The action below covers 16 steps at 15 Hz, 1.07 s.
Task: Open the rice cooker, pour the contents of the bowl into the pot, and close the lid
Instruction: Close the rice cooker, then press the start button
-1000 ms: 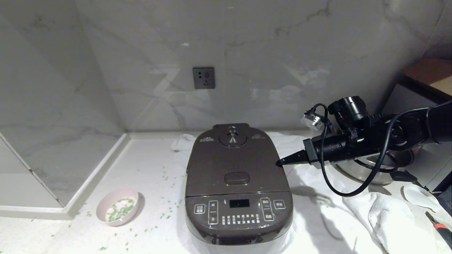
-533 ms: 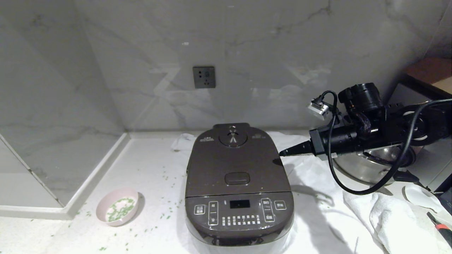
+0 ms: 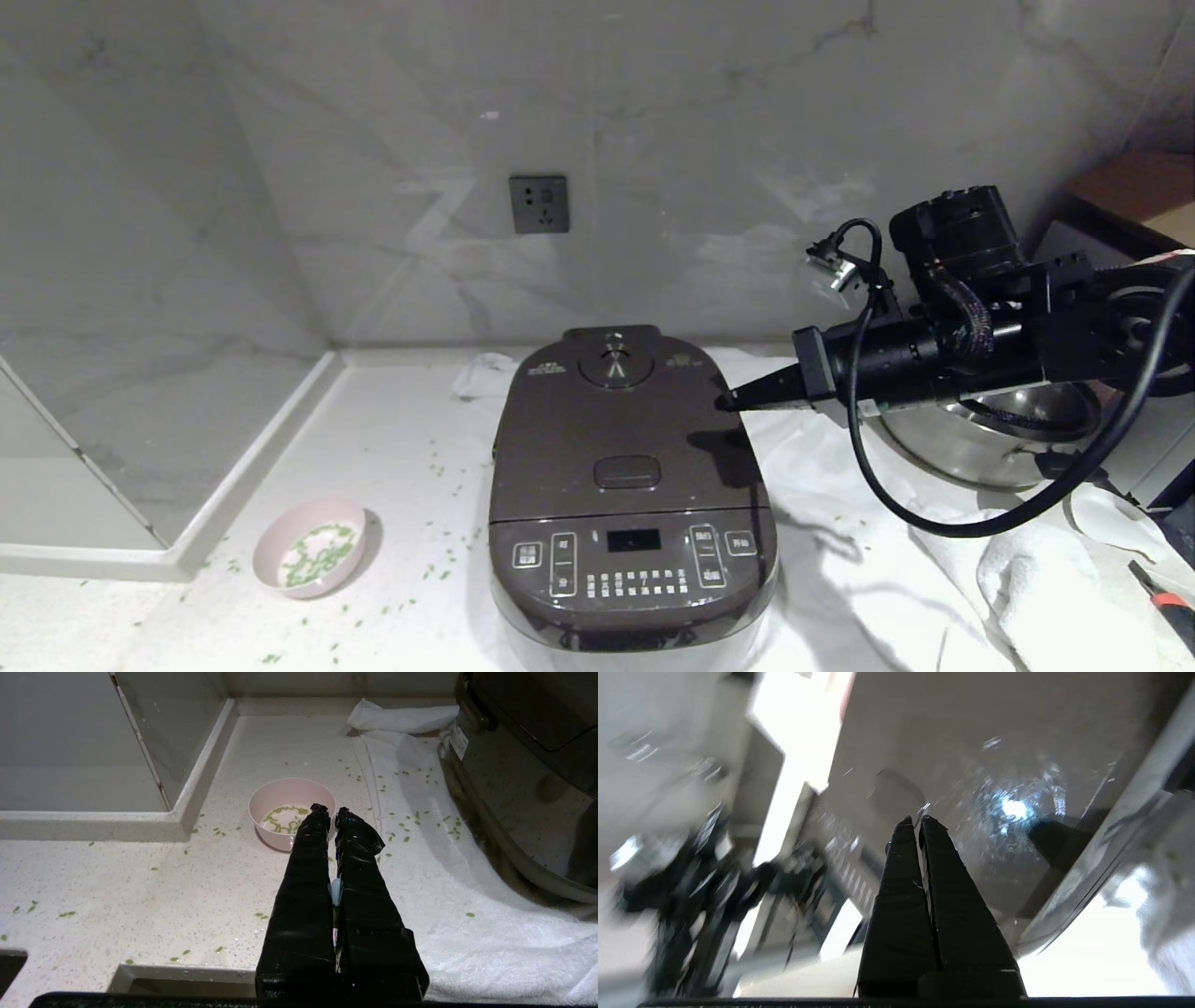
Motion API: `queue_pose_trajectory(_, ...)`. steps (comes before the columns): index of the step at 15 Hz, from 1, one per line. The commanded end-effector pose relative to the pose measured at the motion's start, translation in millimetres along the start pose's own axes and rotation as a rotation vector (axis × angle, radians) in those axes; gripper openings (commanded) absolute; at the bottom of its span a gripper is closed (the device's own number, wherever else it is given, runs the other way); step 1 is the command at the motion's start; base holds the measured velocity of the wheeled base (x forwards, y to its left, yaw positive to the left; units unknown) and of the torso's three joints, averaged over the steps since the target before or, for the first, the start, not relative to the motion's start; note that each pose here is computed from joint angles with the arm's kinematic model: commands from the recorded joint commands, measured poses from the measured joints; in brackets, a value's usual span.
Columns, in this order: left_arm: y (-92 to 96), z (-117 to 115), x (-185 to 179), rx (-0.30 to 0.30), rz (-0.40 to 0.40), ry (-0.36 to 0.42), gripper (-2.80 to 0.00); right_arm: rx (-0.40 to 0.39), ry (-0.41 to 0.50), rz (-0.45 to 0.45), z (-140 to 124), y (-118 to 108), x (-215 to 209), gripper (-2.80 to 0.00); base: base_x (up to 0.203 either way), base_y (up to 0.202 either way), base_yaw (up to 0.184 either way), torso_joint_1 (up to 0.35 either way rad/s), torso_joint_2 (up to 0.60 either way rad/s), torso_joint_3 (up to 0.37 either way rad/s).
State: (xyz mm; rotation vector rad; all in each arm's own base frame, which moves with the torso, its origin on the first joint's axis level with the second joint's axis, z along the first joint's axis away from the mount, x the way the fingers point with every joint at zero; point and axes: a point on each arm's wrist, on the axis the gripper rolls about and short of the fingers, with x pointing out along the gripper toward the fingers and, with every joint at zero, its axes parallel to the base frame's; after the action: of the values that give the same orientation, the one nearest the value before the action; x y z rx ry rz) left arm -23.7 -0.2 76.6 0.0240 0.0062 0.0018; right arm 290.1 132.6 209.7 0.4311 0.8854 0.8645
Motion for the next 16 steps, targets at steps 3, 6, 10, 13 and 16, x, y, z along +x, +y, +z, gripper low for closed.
queue_pose_trajectory(3, 0.0, 0, 0, 0.000, 0.000, 0.001, -2.80, -0.072, -0.161, -0.515, -19, 34, 25, -2.80, 0.000, 0.000, 0.000, 0.000, 0.00, 0.000)
queue_pose_trajectory(6, 0.0, 0, 0, 0.000, 0.001, 0.003, -2.80, -0.120, -0.183, -0.713, -41, 60, 33, -2.80, 0.000, 0.000, 0.000, 0.000, 0.00, 0.000)
queue_pose_trajectory(10, 0.0, 0, 0, 0.000, 0.001, 0.003, -2.80, -0.126, -0.188, -0.708, -59, 89, 23, -2.80, 0.000, 0.000, 0.000, 0.000, 0.00, 0.000)
queue_pose_trajectory(13, 0.0, -1, 0, 0.000, 0.001, 0.014, -2.80, -0.143, -0.175, -0.649, -74, 108, 21, -2.80, 0.000, 0.000, 0.000, 0.000, 0.00, 0.000)
queue_pose_trajectory(16, 0.0, -1, 0, 0.000, -0.001, 0.014, -2.80, -0.106, -0.143, -0.665, -80, 104, 22, -2.80, 0.000, 0.000, 0.000, 0.000, 0.00, 0.000)
